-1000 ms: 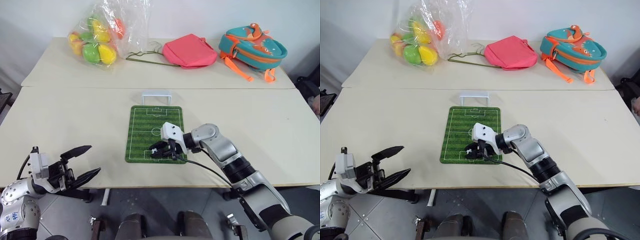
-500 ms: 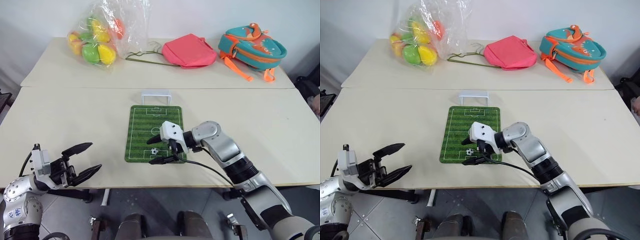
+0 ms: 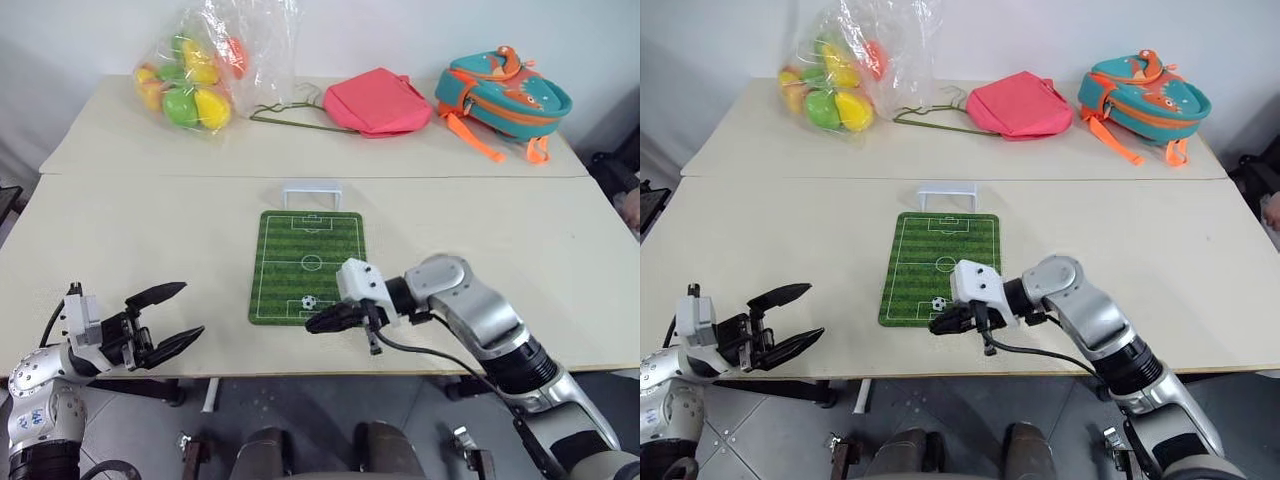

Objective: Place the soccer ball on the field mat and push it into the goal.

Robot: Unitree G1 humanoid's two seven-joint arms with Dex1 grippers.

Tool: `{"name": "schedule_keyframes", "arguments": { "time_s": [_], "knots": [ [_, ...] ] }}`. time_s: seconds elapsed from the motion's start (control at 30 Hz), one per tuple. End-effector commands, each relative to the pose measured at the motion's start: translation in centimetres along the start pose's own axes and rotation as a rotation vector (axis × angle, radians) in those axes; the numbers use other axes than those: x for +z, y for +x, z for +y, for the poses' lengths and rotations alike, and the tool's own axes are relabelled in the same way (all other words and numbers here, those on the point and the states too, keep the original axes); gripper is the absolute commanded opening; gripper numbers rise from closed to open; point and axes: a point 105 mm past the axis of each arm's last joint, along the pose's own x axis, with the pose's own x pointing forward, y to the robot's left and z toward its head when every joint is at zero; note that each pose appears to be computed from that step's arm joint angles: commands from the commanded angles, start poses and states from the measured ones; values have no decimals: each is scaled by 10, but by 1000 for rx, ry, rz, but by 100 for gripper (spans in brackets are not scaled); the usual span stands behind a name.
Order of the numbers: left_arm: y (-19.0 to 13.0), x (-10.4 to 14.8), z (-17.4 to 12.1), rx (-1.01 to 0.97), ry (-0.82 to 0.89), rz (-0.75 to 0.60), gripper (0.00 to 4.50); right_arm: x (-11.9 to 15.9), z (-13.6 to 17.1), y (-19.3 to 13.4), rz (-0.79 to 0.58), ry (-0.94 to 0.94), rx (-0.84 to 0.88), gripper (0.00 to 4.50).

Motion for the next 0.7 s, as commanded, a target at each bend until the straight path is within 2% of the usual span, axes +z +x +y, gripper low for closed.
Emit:
{"name": "schedule_keyframes", "arguments": {
  "time_s": [0.03, 0.23, 0.37, 0.5, 0.6, 0.7],
  "knots": [
    [2, 3, -1, -16, 9, -1, 450, 3, -6, 8, -20, -16, -14, 5],
    [3, 4, -1, -19, 13, -4, 450, -10, -26, 14, -9, 18, -86, 5],
    [0, 7, 2, -3, 25, -1, 450, -7, -56, 6, -17, 10, -216, 5],
    [0, 10, 7, 22, 46, -10, 450, 9, -100, -18, -55, -21, -439, 5],
    [3, 11, 10, 41, 52, -19, 450, 38, -130, -49, -139, -73, -624, 5],
    [7, 12, 17, 81, 58, -27, 450, 58, -140, -70, -201, -96, -699, 5]
  ]
}}
